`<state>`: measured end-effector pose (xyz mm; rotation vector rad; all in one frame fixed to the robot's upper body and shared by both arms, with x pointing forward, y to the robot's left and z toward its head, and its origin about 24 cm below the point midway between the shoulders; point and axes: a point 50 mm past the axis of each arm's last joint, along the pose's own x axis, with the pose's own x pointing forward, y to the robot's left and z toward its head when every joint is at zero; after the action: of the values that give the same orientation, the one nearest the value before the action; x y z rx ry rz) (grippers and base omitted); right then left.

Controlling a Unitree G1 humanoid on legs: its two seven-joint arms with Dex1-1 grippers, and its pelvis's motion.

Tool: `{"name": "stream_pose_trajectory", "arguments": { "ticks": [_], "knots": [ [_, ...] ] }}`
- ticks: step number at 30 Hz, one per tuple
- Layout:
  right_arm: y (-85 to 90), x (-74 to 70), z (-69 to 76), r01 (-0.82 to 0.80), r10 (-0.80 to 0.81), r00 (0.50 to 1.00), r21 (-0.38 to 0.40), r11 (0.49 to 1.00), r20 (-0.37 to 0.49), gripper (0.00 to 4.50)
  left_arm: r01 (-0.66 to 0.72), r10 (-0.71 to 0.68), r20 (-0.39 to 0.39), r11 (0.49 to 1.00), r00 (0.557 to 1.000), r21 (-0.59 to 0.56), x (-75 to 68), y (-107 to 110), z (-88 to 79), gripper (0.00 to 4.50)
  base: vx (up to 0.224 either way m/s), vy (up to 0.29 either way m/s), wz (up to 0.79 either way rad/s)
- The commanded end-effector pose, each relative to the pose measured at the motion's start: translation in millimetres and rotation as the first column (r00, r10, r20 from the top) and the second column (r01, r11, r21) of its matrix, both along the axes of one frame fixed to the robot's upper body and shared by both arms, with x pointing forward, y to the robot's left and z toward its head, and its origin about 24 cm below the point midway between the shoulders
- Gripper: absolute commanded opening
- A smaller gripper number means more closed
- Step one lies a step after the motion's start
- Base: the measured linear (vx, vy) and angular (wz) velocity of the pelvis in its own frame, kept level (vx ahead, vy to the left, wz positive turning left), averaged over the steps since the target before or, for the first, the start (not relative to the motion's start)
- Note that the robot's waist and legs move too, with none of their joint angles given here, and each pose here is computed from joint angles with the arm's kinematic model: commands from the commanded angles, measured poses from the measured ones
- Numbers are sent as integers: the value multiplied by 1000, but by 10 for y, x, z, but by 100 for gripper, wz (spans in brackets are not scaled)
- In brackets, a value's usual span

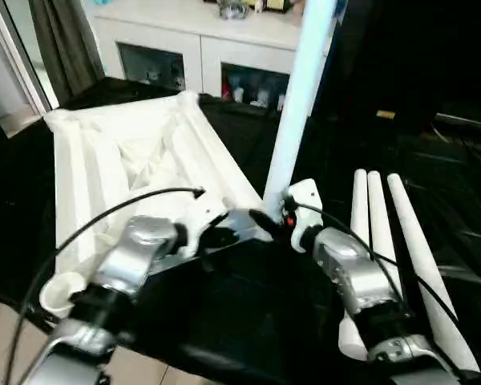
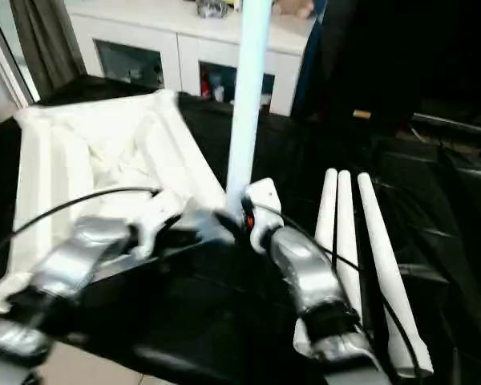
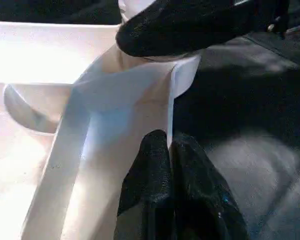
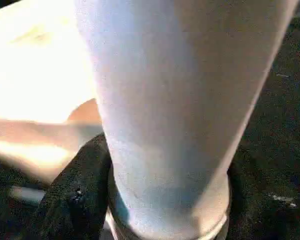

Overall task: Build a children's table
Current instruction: Rotate leg to tighten

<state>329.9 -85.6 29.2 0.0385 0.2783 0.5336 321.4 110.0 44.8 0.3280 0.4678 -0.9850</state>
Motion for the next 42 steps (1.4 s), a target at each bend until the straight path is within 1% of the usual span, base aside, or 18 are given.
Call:
{"name": "stream_pose_trajectory", "arguments": {
  "ticks": [1, 6, 7, 10, 14, 15, 18, 20, 22, 23, 25, 27, 29, 33, 37, 38, 39, 42],
  "knots": [
    [173, -92, -210, 6, -7, 994, -15, 1000, -109, 272, -111, 111, 8, 994, 994, -22, 56, -109, -61, 0, 0, 0, 0],
    [256, -54, -163, 23, -22, 996, 7, 1000, -82, 272, -75, 75, 12, 997, 997, -32, 51, -169, -60, 0, 0, 0, 0],
    [261, -34, -134, 30, -28, 997, 33, 999, -70, 307, -62, 63, 19, 998, 998, -30, 46, -158, -65, 0, 0, 0, 0],
    [256, -20, -109, 31, -28, 998, 51, 998, -55, 342, -52, 53, 22, 998, 998, -35, 38, -143, -68, 0, 0, 0, 0],
    [256, -12, -53, 20, -19, 1000, 63, 998, -22, 361, -36, 37, 21, 998, 999, -46, 21, -129, -67, 0, 0, 0, 0],
    [256, -13, -39, 14, -13, 1000, 60, 998, -14, 386, -36, 37, 21, 998, 999, -49, 20, -127, -65, 0, 0, 0, 0],
    [169, -27, 106, -16, 17, 998, -8, 1000, 52, 386, -32, 35, 39, 998, 999, -62, 19, -105, -46, 0, 0, 0, 0],
    [144, -31, 138, -13, 13, 998, -3, 1000, 64, 386, -33, 35, 37, 997, 999, -65, 17, -101, -46, 0, 0, 0, 0],
    [28, -69, 234, 3, -3, 995, 8, 1000, 97, 386, -33, 40, 68, 995, 997, -93, 31, -109, -12, 0, 0, 0, 0],
    [-18, -87, 262, 8, -8, 994, 4, 1000, 110, 391, -29, 39, 88, 993, 995, -113, 39, -123, 16, 28, 0, 0, 0],
    [-103, -143, 313, 6, -6, 992, -2, 1000, 129, 391, -34, 46, 74, 987, 996, -159, 45, -145, 63, 28, 0, 0, 0],
    [-179, -217, 353, -22, 25, 989, -20, 1000, 146, 393, -20, 39, 101, 983, 994, -180, 49, -153, 130, 63, 0, 0, 0],
    [-199, -237, 363, -32, 35, 988, -24, 999, 149, 393, -21, 41, 105, 983, 994, -185, 52, -148, 146, 63, 0, 0, 0],
    [-355, -323, 423, -98, 105, 982, -49, 994, 158, 393, -80, 109, 136, 976, 985, -202, 87, 25, 241, 105, 0, 0, 0],
    [-396, -388, 419, -166, 175, 976, -75, 983, 129, 393, -156, 185, 151, 970, 971, -186, 78, 260, 310, 133, 0, 0, 0],
    [-398, -411, 404, -200, 208, 971, -81, 976, 115, 393, -205, 233, 166, 964, 958, -169, 75, 400, 349, 144, 0, 0, 0],
    [-398, -416, 403, -205, 213, 971, -82, 975, 112, 393, -213, 240, 169, 963, 956, -167, 75, 421, 355, 148, 0, 0, 0],
    [-382, -516, 401, -321, 328, 940, -78, 944, 96, 393, -332, 349, 171, 935, 921, -122, -20, 808, 434, 166, 0, 0, 0]
  ]
}}
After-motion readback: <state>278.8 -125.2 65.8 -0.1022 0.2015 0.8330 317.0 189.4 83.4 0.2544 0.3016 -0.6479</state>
